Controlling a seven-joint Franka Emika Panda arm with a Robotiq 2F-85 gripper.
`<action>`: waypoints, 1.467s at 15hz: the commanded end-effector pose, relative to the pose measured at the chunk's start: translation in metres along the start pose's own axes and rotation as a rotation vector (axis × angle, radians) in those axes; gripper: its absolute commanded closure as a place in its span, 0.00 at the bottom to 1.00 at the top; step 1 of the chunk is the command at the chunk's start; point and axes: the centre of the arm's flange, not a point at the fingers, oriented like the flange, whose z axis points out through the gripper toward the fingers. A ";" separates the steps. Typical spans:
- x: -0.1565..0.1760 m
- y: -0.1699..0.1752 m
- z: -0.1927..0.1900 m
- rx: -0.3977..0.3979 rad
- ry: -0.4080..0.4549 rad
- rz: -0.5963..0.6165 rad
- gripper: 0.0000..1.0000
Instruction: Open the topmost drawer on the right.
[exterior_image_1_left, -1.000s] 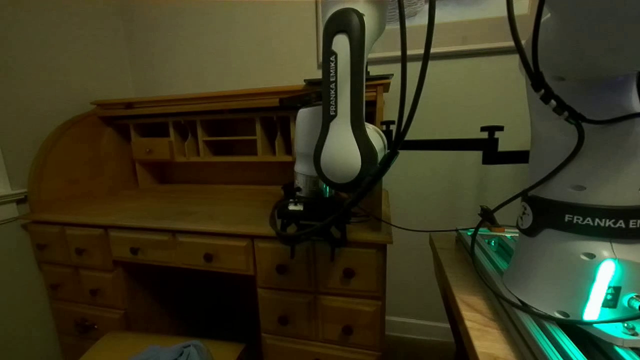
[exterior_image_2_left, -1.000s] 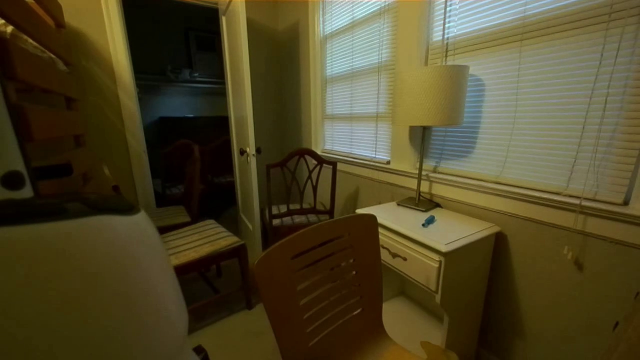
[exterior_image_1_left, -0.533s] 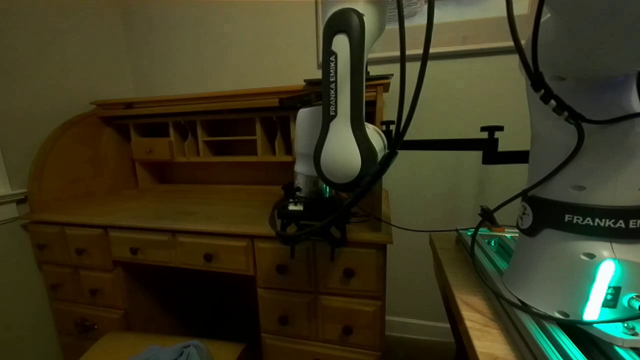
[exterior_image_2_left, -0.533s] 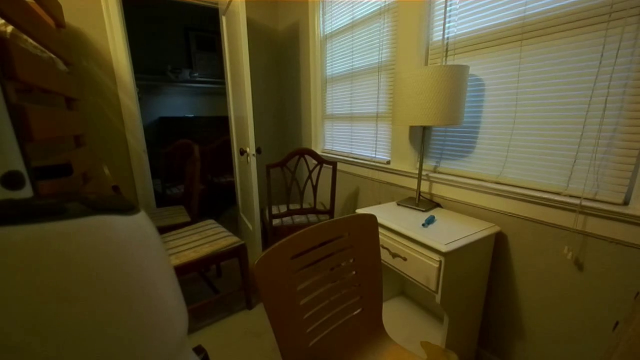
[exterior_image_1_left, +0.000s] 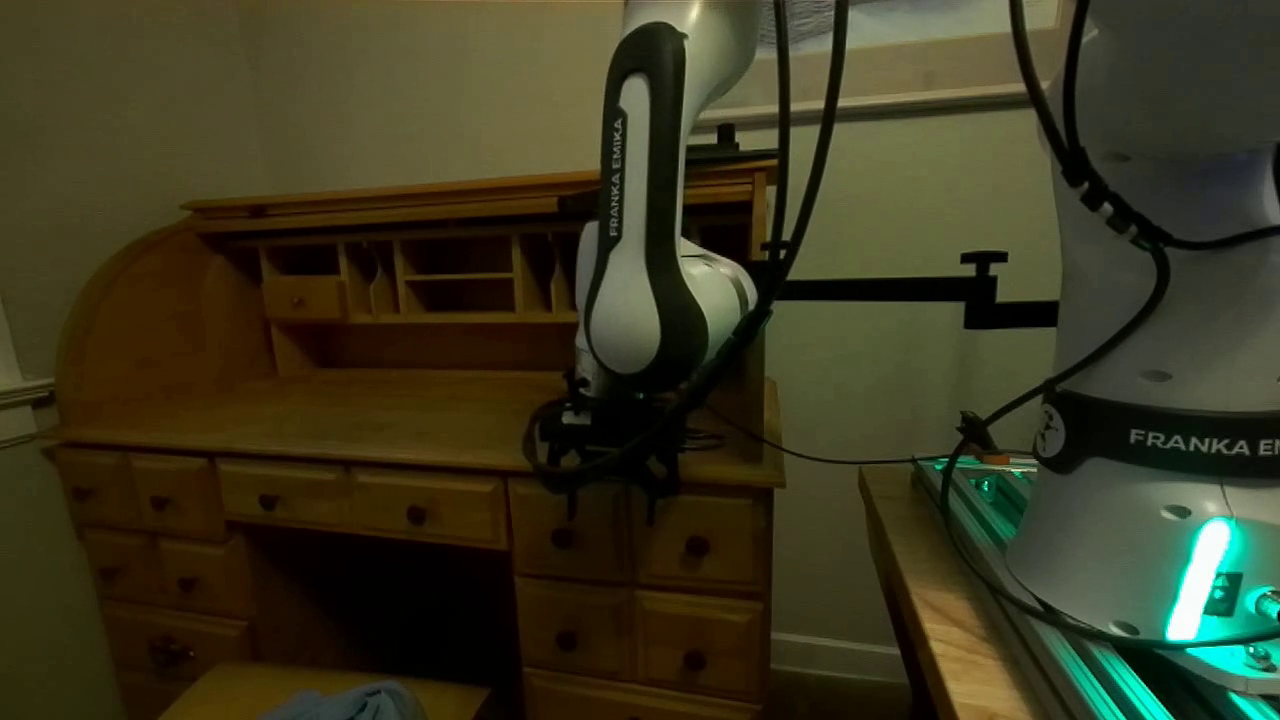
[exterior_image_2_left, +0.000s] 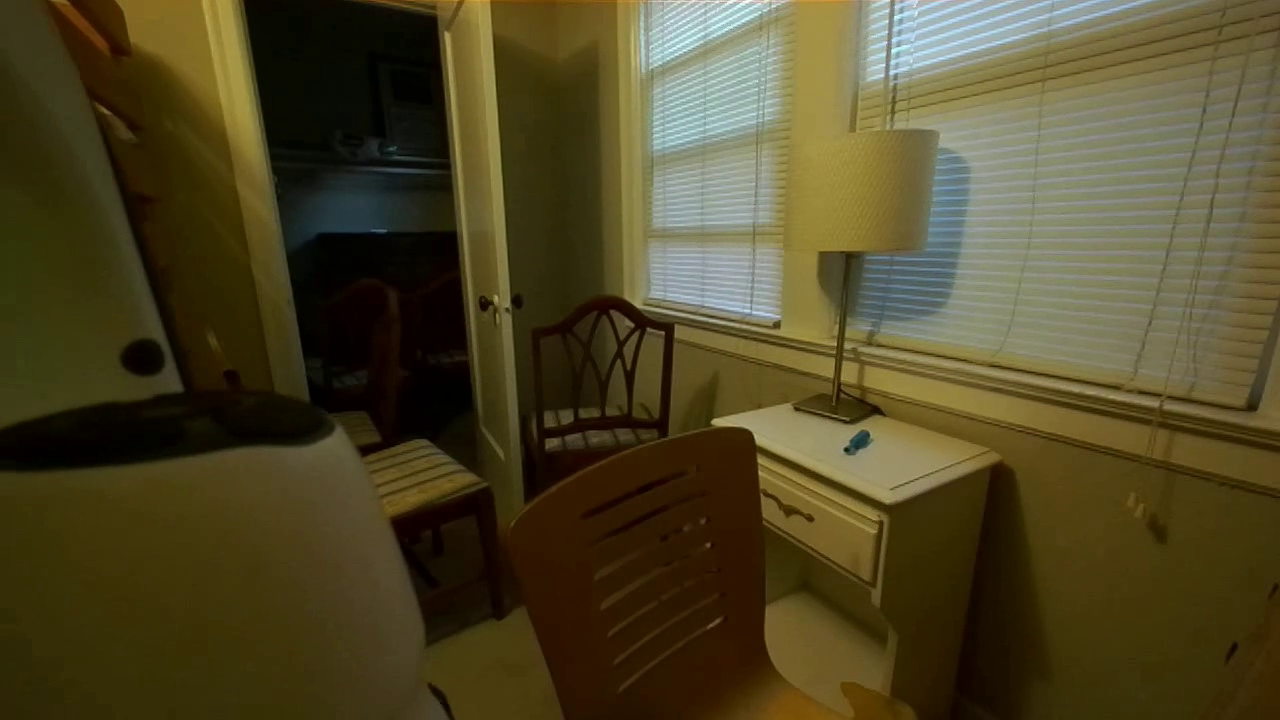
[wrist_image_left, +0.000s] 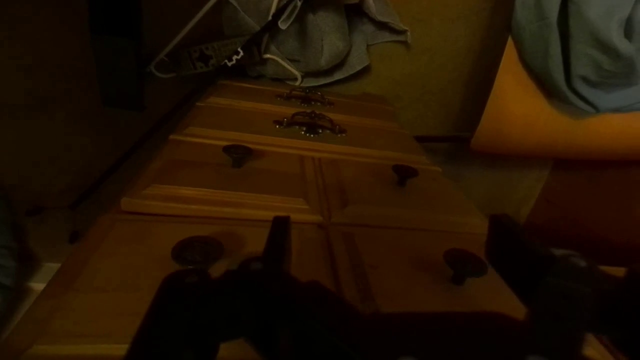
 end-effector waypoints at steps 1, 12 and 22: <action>0.013 -0.016 0.017 0.002 0.012 -0.010 0.00; 0.033 -0.013 0.046 -0.066 0.056 0.051 0.00; 0.049 -0.036 0.057 -0.068 0.100 0.143 0.00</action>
